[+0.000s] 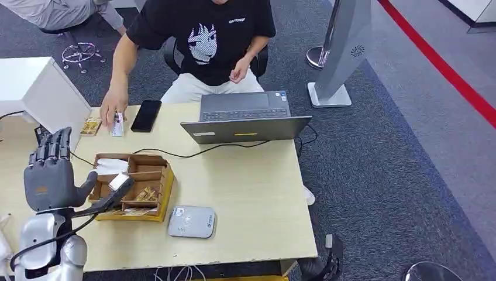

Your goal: Pass the card to the sensor for recognition and then transmit it.

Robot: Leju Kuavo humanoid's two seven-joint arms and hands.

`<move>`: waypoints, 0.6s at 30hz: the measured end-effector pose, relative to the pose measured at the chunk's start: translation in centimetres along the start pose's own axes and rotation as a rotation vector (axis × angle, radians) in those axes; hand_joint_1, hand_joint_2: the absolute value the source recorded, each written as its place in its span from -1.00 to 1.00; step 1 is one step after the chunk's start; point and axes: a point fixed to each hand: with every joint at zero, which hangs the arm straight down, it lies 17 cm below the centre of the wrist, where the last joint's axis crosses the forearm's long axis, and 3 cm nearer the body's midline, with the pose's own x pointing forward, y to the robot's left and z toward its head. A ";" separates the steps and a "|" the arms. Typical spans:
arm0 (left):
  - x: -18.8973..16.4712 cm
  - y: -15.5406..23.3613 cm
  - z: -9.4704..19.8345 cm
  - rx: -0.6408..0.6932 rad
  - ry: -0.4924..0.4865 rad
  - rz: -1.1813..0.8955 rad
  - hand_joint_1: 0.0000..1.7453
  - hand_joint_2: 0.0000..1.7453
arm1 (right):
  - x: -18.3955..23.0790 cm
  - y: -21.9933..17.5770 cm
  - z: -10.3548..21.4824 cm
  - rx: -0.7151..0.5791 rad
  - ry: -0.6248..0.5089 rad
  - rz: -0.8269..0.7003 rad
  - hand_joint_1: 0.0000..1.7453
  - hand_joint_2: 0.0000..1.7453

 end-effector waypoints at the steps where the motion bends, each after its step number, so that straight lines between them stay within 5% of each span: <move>1: 0.7 0.2 0.2 0.003 -0.024 0.003 -1.00 1.00 | 0.1 -0.1 0.0 -0.005 -0.006 -0.009 -1.00 1.00; 9: 9.4 -0.1 4.9 -0.038 -0.236 0.047 -1.00 1.00 | 0.3 -1.2 0.4 -0.035 -0.036 -0.046 -1.00 1.00; 18: 14.0 -0.8 8.9 -0.086 -0.363 0.108 -1.00 1.00 | 0.2 -1.9 0.7 -0.056 -0.047 -0.065 -1.00 1.00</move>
